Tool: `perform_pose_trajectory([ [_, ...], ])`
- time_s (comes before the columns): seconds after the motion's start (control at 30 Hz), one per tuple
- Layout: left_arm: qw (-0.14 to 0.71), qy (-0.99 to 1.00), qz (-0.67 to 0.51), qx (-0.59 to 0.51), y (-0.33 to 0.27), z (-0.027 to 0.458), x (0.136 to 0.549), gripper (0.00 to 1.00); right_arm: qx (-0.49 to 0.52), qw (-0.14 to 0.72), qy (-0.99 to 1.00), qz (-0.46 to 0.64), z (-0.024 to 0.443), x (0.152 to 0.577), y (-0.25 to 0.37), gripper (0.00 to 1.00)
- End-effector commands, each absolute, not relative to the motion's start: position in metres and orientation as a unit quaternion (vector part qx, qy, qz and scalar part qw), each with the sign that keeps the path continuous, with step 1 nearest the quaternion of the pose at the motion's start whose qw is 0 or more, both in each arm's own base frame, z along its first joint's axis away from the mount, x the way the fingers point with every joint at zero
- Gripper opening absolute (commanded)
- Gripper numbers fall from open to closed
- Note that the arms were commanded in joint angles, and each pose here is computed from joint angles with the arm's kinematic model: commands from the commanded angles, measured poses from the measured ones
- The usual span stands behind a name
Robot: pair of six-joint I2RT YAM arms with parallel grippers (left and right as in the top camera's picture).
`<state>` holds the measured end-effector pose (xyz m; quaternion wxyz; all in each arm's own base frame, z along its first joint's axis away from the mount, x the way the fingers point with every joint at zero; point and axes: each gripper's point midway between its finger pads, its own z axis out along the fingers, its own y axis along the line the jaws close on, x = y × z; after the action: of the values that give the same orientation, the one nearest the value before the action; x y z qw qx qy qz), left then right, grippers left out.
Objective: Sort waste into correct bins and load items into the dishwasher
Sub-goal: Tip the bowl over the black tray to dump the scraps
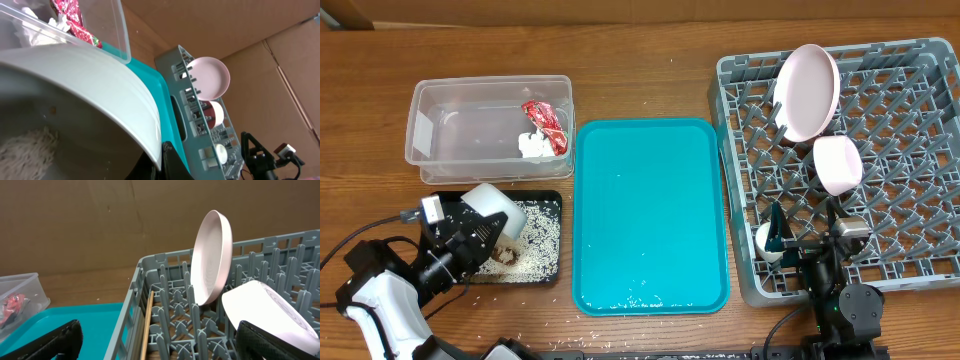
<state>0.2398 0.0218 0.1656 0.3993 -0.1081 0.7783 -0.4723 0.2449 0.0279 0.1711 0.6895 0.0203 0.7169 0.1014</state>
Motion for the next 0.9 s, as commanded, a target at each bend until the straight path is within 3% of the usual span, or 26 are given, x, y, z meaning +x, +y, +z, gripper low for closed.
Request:
perform_pose_trajectory([
  [0.0,0.39,0.769,-0.491,-0.127,0.019,0.168,0.237,0.04,0.02,0.692,0.715,0.1,0.17,0.245,0.027,1.0],
  [0.13,0.402,0.744,-0.516,-0.136,0.018,0.18,0.239,0.04,0.02,0.692,0.715,0.1,0.17,0.245,0.027,1.0],
  [0.23,0.46,0.745,-0.478,-0.072,0.027,0.183,0.247,0.04,0.02,0.692,0.715,0.1,0.17,0.245,0.027,1.0],
  [0.33,0.404,0.735,-0.524,-0.149,0.026,0.182,0.249,0.04,0.02,0.692,0.715,0.1,0.17,0.245,0.027,1.0],
  [0.4,0.421,0.756,-0.491,-0.103,0.024,0.176,0.249,0.04,0.02,0.692,0.715,0.1,0.17,0.245,0.027,1.0],
  [0.5,0.398,0.738,-0.525,-0.143,0.024,0.181,0.251,0.04,0.02,0.692,0.715,0.1,0.17,0.245,0.027,1.0],
  [0.67,0.402,0.726,-0.551,-0.091,0.002,0.193,0.253,0.04,0.02,0.692,0.715,0.1,0.17,0.245,0.027,1.0],
  [0.87,0.332,0.728,-0.599,0.042,-0.072,0.199,0.248,0.04,0.02,0.692,0.715,0.1,0.17,0.245,0.027,1.0],
])
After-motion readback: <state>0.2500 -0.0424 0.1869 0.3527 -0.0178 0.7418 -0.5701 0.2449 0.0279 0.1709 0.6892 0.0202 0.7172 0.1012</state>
